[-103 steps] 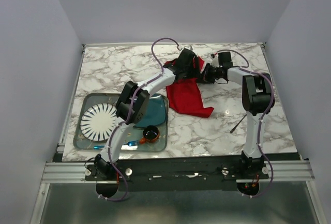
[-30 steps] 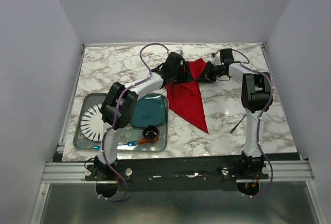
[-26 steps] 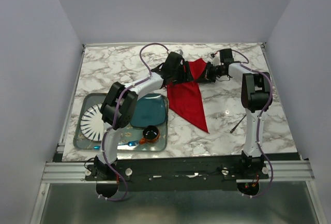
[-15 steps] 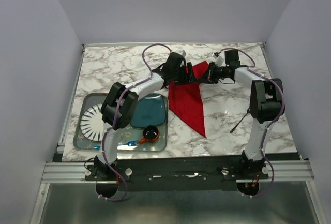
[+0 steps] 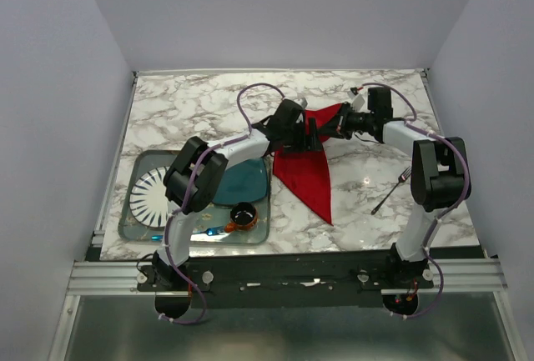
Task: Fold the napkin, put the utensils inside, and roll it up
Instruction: Flatten the napkin out
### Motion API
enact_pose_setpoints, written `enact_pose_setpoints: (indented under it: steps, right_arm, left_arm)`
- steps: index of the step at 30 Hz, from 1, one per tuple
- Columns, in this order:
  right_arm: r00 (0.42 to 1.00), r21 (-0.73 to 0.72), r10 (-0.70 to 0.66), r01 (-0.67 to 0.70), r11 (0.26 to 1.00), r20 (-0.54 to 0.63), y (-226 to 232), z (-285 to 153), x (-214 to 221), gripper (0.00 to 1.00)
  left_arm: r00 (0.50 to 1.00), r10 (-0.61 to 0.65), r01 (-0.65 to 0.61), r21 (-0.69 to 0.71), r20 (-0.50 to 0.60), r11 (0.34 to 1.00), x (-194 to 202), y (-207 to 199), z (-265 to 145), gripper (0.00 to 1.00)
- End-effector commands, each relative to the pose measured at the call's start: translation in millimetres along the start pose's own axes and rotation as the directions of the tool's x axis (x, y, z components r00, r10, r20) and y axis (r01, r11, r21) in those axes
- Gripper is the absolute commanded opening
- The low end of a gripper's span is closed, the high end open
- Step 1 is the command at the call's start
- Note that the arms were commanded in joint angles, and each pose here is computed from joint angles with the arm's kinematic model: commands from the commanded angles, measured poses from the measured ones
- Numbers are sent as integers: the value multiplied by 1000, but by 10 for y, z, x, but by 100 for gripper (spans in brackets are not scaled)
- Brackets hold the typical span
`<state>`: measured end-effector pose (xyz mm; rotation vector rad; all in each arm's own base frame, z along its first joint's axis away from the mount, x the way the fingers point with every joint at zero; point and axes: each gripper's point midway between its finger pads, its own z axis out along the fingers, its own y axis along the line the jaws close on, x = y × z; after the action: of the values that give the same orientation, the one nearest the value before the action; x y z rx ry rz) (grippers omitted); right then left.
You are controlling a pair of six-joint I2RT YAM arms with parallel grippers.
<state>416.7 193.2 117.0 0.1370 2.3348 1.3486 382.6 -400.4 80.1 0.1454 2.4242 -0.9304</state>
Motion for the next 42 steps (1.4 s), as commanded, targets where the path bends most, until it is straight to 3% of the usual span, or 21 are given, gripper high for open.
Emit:
enact_pose_setpoints:
  steps: [1,4,7,8,10,11,14,21,25,28,31,37,39,42]
  right_arm:
    - [999,-61,-34,36,997,37,268,-89,-56,1]
    - [998,-51,-20,23,998,57,274,-124,-50,1]
    - [996,-55,-26,31,998,82,358,-180,-64,1]
    - [995,-57,-32,37,998,91,394,-205,-75,1]
    - [994,-40,-36,41,998,108,381,-230,-83,1]
    - [992,-31,-47,51,998,114,369,-231,-82,1]
    - [989,-14,-70,72,997,127,327,-250,-94,1]
    - [972,22,-130,128,992,195,358,-477,-274,1]
    - [924,90,-203,184,979,324,609,-906,-679,1]
    - [827,189,-314,253,949,467,1039,-1452,-1092,1]
    - [689,306,-436,312,899,579,1588,-2006,-1355,1]
    - [409,472,-591,359,805,696,2516,-2999,-1371,1]
    - [391,499,-610,355,791,689,2609,-3122,-1327,1]
    - [353,517,-616,339,786,705,2747,-3291,-1301,1]
  left_arm:
    - [996,40,-38,-24,75,999,-231,-138,-63,78]
    - [996,38,-31,-86,79,996,-242,-22,-8,71]
    - [995,44,-33,-132,86,991,-278,60,9,58]
    - [994,58,-45,-136,93,990,-312,51,-3,43]
    - [991,73,-56,-141,116,988,-392,26,-61,32]
    - [989,82,-63,-146,123,987,-417,19,-92,21]
    - [984,107,-86,-144,146,986,-517,-44,-252,0]
    - [968,82,-66,-74,237,995,-880,-125,-716,0]
    - [918,28,-59,67,395,996,-1416,-305,-1217,0]
    - [845,25,-111,129,534,985,-1908,-508,-1694,0]
    - [767,25,-184,183,641,966,-2338,-799,-2177,0]
    - [584,51,-338,186,810,923,-2821,-1354,-3099,0]
    - [537,40,-346,177,843,921,-2942,-1438,-3344,0]
    - [508,-22,-309,206,861,928,-3109,-1449,-3569,0]
